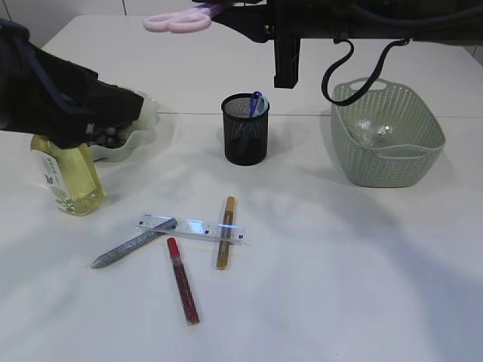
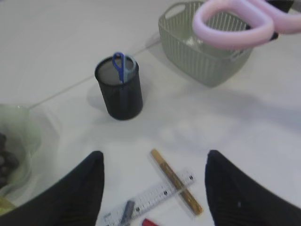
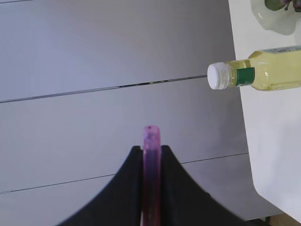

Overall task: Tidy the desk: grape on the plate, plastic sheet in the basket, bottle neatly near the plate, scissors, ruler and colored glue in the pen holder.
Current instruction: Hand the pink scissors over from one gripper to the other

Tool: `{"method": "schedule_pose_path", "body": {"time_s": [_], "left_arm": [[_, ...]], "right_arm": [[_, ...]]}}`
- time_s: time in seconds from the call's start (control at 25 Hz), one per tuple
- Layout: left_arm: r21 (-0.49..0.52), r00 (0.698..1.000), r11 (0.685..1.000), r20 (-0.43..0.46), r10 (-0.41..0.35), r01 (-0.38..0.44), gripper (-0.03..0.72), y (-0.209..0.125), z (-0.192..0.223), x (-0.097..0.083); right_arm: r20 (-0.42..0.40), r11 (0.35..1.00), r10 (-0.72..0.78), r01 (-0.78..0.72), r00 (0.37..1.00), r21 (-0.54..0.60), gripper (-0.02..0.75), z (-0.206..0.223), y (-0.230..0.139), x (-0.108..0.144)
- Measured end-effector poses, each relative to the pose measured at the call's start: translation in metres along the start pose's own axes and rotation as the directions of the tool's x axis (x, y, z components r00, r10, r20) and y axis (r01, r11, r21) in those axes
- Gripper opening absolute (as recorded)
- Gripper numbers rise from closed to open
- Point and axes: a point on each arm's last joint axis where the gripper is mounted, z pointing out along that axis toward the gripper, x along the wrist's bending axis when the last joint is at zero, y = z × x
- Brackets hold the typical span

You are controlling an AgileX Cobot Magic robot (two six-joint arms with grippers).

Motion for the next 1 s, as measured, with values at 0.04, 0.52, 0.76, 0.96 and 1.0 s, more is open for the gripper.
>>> {"method": "schedule_pose_path", "body": {"time_s": [0.04, 0.52, 0.76, 0.96, 1.0], "left_arm": [[-0.043, 1.000, 0.999, -0.010, -0.001, 0.000, 0.495, -0.003, 0.000, 0.001], [-0.422, 0.994, 0.903, -0.106, 0.041, -0.082, 0.495, -0.017, 0.002, 0.004], [-0.457, 0.989, 0.877, -0.070, 0.128, -0.145, 0.493, -0.020, 0.014, -0.009], [-0.468, 0.973, 0.858, -0.019, 0.228, -0.211, 0.491, -0.025, 0.029, -0.026], [-0.469, 0.972, 0.857, -0.017, 0.233, -0.214, 0.491, -0.025, 0.030, -0.027]], "right_arm": [[0.000, 1.000, 0.014, -0.014, 1.000, 0.000, 0.084, 0.000, 0.000, 0.000], [0.000, 0.982, 0.188, -0.188, 0.982, 0.001, 0.087, 0.000, 0.000, 0.000], [0.005, 0.976, 0.219, -0.219, 0.976, 0.004, 0.094, 0.001, 0.001, -0.003], [0.029, 0.965, 0.262, -0.263, 0.965, 0.007, 0.094, 0.008, 0.006, -0.017], [0.032, 0.964, 0.267, -0.267, 0.963, 0.009, 0.094, 0.008, 0.006, -0.019]]}}
